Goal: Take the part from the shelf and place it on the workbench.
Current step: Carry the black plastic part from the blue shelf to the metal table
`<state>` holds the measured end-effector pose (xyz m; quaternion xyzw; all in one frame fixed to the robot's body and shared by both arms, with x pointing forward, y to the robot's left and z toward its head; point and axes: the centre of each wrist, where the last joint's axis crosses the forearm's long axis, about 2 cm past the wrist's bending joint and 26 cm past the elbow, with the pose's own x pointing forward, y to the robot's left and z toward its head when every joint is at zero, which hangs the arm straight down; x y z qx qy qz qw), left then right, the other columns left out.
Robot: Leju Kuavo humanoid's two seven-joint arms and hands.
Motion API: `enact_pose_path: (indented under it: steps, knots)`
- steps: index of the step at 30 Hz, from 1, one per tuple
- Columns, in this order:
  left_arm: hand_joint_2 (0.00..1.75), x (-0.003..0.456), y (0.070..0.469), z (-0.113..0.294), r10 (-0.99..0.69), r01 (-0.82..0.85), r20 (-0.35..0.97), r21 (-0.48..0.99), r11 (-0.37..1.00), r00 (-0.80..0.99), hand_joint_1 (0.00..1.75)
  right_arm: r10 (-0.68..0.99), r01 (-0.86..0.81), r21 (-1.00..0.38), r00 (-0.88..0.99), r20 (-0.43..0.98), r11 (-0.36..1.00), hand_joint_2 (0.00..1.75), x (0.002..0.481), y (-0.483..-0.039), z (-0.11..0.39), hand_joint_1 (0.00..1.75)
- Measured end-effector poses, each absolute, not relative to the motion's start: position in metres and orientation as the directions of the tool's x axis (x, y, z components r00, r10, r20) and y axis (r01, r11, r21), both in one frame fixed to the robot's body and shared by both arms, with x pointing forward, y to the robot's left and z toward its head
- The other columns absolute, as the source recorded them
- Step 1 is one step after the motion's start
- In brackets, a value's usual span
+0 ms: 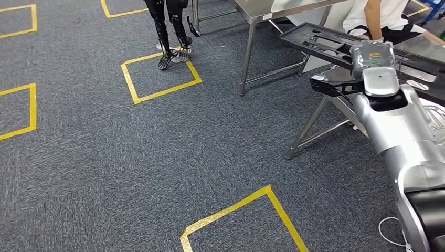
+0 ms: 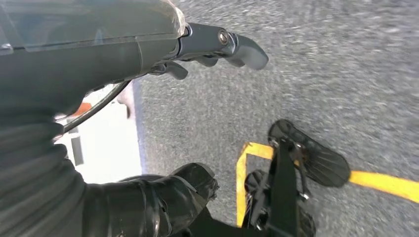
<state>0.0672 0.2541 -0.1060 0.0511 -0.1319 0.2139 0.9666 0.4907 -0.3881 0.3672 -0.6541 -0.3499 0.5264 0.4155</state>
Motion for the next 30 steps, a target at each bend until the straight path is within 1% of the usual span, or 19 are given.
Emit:
enact_pose_path:
  steps: [4, 9, 15, 23, 30]
  knots:
    - [1.75, 0.068, 0.256, -0.106, 0.387, -0.416, 0.288, 0.044, 0.908, 0.876, 0.00, 0.899, 0.032, -0.913, 0.193, -0.393, -0.406, 1.75, 0.492, -0.384, 0.366, 1.75]
    - [1.75, 0.066, 0.257, -0.106, 0.345, -0.376, 0.302, 0.048, 0.926, 0.889, 0.00, 0.891, 0.021, -0.906, 0.192, -0.411, -0.423, 1.75, 0.485, -0.401, 0.359, 1.75]
    - [1.75, 0.059, 0.257, -0.108, 0.321, -0.351, 0.295, 0.054, 0.935, 0.900, 0.00, 0.885, -0.021, -0.899, 0.167, -0.435, -0.438, 1.75, 0.471, -0.420, 0.336, 1.75]
    - [1.75, 0.062, 0.258, -0.107, 0.306, -0.336, 0.305, 0.048, 0.941, 0.902, 0.00, 0.873, -0.035, -0.890, 0.181, -0.453, -0.455, 1.75, 0.463, -0.438, 0.339, 1.75]
    - [1.75, 0.062, 0.257, -0.107, 0.304, -0.333, 0.304, 0.046, 0.942, 0.903, 0.00, 0.871, -0.042, -0.889, 0.183, -0.456, -0.457, 1.75, 0.462, -0.440, 0.338, 1.75]
